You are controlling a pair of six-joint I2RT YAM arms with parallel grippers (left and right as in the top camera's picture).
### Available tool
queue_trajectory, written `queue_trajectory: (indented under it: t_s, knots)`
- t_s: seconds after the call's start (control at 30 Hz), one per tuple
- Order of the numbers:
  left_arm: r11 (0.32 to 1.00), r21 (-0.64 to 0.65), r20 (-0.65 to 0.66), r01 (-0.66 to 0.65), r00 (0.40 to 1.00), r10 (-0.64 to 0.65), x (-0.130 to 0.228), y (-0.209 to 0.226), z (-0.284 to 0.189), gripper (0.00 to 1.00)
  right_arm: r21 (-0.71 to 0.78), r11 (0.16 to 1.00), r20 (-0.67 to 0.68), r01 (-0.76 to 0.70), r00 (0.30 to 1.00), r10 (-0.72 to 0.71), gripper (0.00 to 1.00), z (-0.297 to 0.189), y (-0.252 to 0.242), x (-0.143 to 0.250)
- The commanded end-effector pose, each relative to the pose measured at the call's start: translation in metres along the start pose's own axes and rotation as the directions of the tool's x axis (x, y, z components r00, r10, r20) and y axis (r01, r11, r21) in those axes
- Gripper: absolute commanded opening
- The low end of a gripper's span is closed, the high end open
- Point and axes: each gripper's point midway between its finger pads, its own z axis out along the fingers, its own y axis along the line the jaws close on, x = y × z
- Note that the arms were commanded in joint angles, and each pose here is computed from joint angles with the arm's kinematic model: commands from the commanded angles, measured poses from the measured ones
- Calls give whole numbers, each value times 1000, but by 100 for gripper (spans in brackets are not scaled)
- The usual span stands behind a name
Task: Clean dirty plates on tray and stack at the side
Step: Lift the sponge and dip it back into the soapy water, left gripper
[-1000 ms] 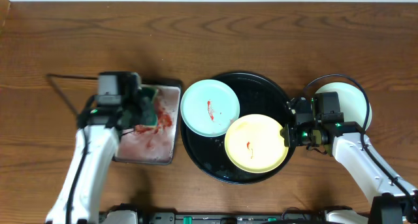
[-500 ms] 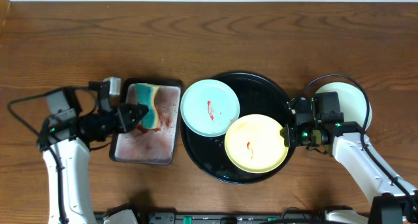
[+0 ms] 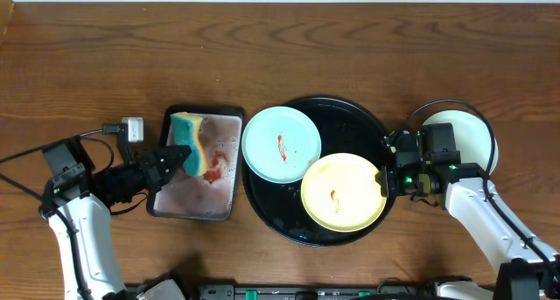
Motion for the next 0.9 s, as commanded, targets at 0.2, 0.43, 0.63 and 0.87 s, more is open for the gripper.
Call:
queue_trajectory:
  t_s: [0.2, 0.43, 0.63, 0.87]
  knots:
    - [999, 35, 25, -37, 999, 36, -4, -7, -2, 7, -20, 1000, -1, 16, 1000, -16, 1, 1, 4, 1]
    - [999, 19, -65, -47, 997, 48, 9, -10, 15, 7, -21, 1000, -13, 11, 1000, -11, 1, 1, 4, 4]
    - [841, -537, -148, 68, 974, -173, 26, 66, 24, 7, -20, 1000, -19, 9, 1000, -9, 1, 1, 4, 5]
    - [649, -761, -170, -12, 969, -181, 40, 76, 35, 7, -20, 1000, -19, 9, 1000, -10, 1, 1, 4, 5]
